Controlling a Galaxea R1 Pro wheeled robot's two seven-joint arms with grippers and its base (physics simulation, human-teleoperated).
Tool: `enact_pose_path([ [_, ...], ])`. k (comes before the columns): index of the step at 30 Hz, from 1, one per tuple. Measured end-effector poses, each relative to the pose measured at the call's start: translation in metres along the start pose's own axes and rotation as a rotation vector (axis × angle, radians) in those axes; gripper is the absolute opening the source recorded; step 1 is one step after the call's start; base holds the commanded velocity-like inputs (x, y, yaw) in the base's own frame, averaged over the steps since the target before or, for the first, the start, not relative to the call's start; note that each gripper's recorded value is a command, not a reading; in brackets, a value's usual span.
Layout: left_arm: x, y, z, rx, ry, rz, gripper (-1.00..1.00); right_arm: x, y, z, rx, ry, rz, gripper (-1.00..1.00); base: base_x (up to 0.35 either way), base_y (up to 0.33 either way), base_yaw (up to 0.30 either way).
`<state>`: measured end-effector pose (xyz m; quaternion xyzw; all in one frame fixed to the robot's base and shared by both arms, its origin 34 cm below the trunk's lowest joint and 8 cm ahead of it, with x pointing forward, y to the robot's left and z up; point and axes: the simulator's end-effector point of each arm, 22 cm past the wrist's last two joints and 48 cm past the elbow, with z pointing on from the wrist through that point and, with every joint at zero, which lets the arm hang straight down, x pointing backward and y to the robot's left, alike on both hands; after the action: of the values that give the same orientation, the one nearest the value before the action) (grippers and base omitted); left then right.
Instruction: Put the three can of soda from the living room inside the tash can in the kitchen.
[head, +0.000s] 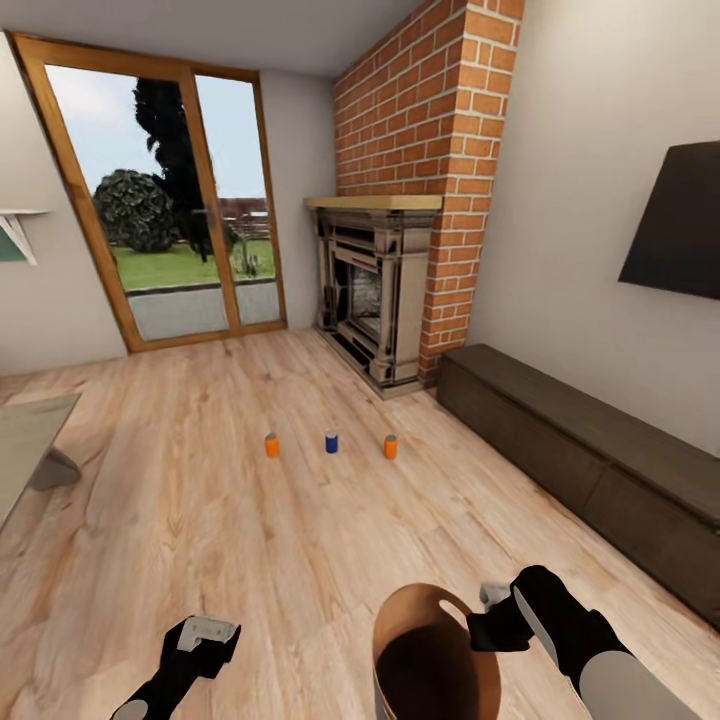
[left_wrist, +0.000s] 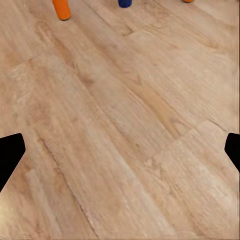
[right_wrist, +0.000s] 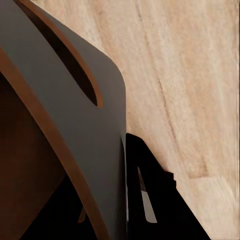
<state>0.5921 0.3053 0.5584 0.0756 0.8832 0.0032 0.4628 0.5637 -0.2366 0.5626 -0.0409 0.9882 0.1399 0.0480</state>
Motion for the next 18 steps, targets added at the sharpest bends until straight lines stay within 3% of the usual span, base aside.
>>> enact_pose_path([
  [9, -0.0029, 0.0007, -0.0005, -0.002, -0.006, 0.000, 1.00, -0.0014, -0.0002, -0.0023, 0.004, -0.005, -0.005, -1.00, 0.293, -0.150, -0.186],
  [18, -0.0029, 0.0006, -0.0005, -0.001, -0.005, -0.003, 1.00, -0.0020, 0.0020, -0.0025, -0.004, -0.007, 0.001, -1.00, 0.320, 0.000, -0.095],
])
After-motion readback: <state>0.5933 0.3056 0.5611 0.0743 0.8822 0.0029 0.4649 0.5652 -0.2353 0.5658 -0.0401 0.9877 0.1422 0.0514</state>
